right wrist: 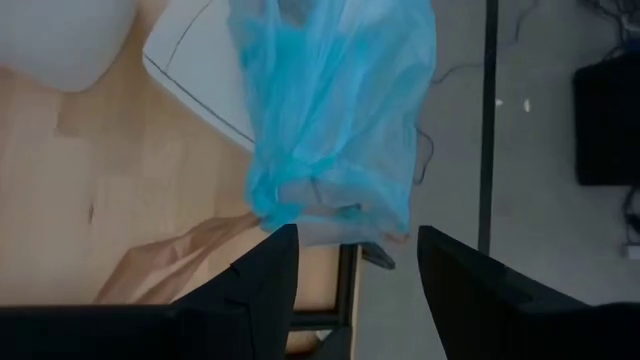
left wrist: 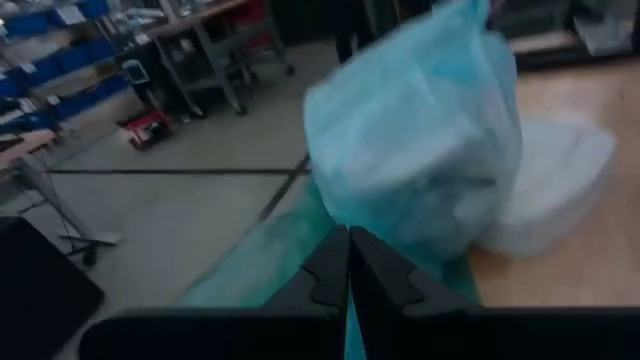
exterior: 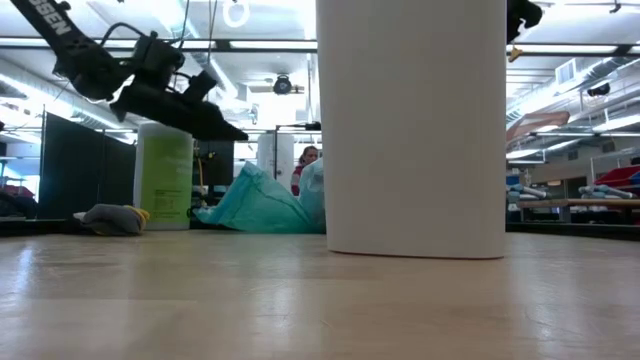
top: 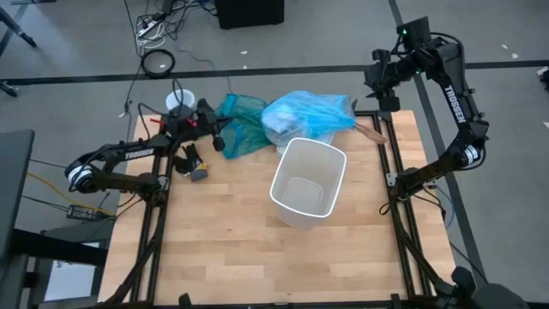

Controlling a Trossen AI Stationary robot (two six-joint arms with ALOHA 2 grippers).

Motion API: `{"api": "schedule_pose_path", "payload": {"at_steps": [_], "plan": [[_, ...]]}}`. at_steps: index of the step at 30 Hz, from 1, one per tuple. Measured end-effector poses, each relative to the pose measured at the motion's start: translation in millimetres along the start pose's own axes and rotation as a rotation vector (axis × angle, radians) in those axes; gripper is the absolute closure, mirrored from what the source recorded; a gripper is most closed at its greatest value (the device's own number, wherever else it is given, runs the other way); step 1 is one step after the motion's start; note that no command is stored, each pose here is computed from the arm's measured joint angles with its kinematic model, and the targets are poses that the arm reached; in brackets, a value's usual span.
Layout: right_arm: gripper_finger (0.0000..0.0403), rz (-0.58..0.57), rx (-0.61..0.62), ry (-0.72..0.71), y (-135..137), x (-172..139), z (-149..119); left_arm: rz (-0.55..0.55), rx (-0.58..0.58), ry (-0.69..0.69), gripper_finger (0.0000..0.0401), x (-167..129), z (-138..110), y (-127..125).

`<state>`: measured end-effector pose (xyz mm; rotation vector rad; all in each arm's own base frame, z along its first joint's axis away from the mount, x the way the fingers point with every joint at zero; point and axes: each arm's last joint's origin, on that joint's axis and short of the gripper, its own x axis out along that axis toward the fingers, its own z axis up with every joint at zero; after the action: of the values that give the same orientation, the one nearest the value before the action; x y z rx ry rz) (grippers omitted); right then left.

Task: Place trash/remove bag and relplace
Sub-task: Insert the blue trash bag into the white trash bin

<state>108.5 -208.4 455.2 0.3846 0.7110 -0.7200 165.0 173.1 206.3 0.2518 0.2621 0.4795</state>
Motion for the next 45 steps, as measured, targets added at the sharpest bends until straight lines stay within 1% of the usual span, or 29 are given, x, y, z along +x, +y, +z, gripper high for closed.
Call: {"api": "schedule_pose_path", "payload": {"at_steps": [4,8,13,17,20,24,26,28,30,33,39,42,45], "plan": [[0.0211,0.017,-0.006,-0.016,1,-1,1,-0.024,-0.072,-0.029,0.0381,0,1,-5],[0.0211,0.017,-0.025,-0.024,1,-2,1,-0.052,-0.133,-0.092,0.0381,3,12,-9],[0.0211,0.022,-0.031,-0.042,1,-2,3,-0.048,-0.127,-0.207,0.0381,3,25,-11],[0.0211,0.04,-0.038,-0.071,1,-3,5,-0.058,-0.163,-0.242,0.0381,3,29,-13],[0.0211,0.067,-0.048,-0.102,2,-3,8,-0.076,-0.213,-0.238,0.0381,3,29,-16],[0.0211,0.108,-0.05,-0.111,3,-4,8,-0.085,-0.198,-0.263,0.0381,4,33,-19],[0.0211,0.124,-0.05,-0.111,4,-4,8,-0.109,-0.165,-0.217,0.0381,5,30,-19],[0.0211,0.156,-0.051,-0.115,5,-4,8,-0.146,-0.141,-0.129,0.0377,8,25,-19],[0.0211,0.177,-0.06,-0.119,5,-4,8,-0.173,-0.11,-0.071,0.0371,9,23,-18],[0.0211,0.194,-0.075,-0.122,6,-4,8,-0.18,-0.053,-0.042,0.0356,12,25,-16],[0.0211,0.211,-0.085,-0.119,6,-4,7,-0.18,-0.05,-0.043,0.0307,13,29,-14],[0.0211,0.22,-0.086,-0.111,7,-4,6,-0.195,-0.082,0.055,0.0279,13,19,-17],[0.0211,0.222,-0.084,-0.103,7,-4,5,-0.128,-0.107,0.199,0.0256,11,8,-18]]}}
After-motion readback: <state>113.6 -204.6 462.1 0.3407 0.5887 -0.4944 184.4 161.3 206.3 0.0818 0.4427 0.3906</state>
